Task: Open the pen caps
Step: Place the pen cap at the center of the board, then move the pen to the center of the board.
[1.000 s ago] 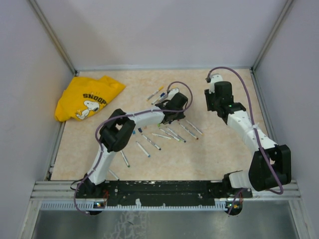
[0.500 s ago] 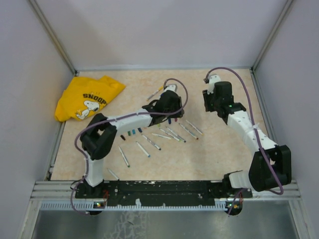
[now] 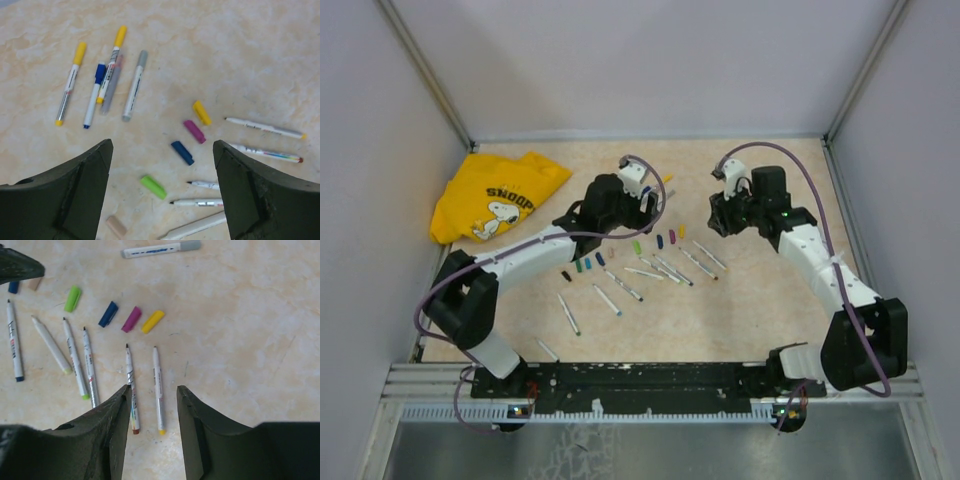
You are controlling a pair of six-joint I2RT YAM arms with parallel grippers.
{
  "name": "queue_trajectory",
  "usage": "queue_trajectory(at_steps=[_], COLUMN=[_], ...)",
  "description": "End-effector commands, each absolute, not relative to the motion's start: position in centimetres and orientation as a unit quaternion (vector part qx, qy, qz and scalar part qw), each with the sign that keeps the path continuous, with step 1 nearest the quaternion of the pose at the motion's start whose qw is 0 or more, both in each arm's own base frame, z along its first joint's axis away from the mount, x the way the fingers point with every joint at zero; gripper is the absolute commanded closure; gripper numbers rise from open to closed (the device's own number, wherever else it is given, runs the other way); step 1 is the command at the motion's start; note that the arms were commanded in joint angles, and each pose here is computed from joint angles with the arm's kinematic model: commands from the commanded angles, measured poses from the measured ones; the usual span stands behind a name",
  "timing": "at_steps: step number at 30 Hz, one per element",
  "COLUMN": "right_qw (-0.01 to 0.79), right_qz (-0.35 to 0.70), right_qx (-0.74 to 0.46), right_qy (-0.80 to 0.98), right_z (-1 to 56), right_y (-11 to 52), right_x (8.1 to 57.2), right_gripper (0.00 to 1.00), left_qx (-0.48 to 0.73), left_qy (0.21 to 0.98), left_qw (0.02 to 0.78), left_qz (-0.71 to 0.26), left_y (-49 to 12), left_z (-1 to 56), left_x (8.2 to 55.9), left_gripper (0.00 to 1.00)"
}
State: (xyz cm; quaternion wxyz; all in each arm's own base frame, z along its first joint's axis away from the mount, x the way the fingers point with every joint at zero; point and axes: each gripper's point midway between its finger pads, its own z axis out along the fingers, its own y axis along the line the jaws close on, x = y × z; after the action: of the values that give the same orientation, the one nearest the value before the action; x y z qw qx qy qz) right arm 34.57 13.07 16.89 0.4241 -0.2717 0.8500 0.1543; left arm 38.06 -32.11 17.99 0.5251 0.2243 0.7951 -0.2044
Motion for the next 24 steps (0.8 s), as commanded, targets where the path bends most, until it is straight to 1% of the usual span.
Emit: queue_trajectory(at_steps=[1, 2, 6, 9, 14, 17, 21, 24], right_qw=[0.44, 0.439, 0.435, 0.434, 0.432, 0.433, 0.429, 0.423], right_qz=[0.209, 0.216, 0.239, 0.25, 0.266, 0.267, 0.268, 0.266], right_qx=[-0.334, -0.341, -0.363, -0.374, -0.392, -0.4, -0.41, -0.415], right_qy=[0.807, 0.803, 0.789, 0.781, 0.767, 0.763, 0.759, 0.761], right_z=[19.1, 19.2, 19.5, 19.6, 19.8, 19.6, 18.6, 18.1], right_y=[15.1, 15.3, 16.1, 16.4, 16.9, 17.0, 17.1, 17.2], right_x=[33.0, 32.7, 31.8, 31.4, 30.6, 30.5, 30.3, 30.4], right_gripper=[0.56, 0.54, 0.49, 0.48, 0.45, 0.44, 0.39, 0.38], left_qx=[0.243, 0.237, 0.219, 0.21, 0.202, 0.202, 0.209, 0.216], left_qy=[0.79, 0.793, 0.797, 0.786, 0.774, 0.78, 0.791, 0.8], left_qw=[0.543, 0.541, 0.54, 0.552, 0.563, 0.555, 0.539, 0.525], left_qz=[-0.146, -0.148, -0.158, -0.181, -0.208, -0.205, -0.201, -0.193], left_y=[-28.2, -27.7, -26.5, -26.2, -25.4, -24.9, -24.2, -23.6], left_z=[17.8, 17.7, 17.9, 18.8, 19.9, 19.7, 19.1, 18.5], left_x=[39.6, 39.9, 41.2, 42.0, 44.3, 46.0, 47.9, 49.0], left_gripper=[0.13, 0.12, 0.08, 0.01, 0.0, 0.0, 0.0, 0.0])
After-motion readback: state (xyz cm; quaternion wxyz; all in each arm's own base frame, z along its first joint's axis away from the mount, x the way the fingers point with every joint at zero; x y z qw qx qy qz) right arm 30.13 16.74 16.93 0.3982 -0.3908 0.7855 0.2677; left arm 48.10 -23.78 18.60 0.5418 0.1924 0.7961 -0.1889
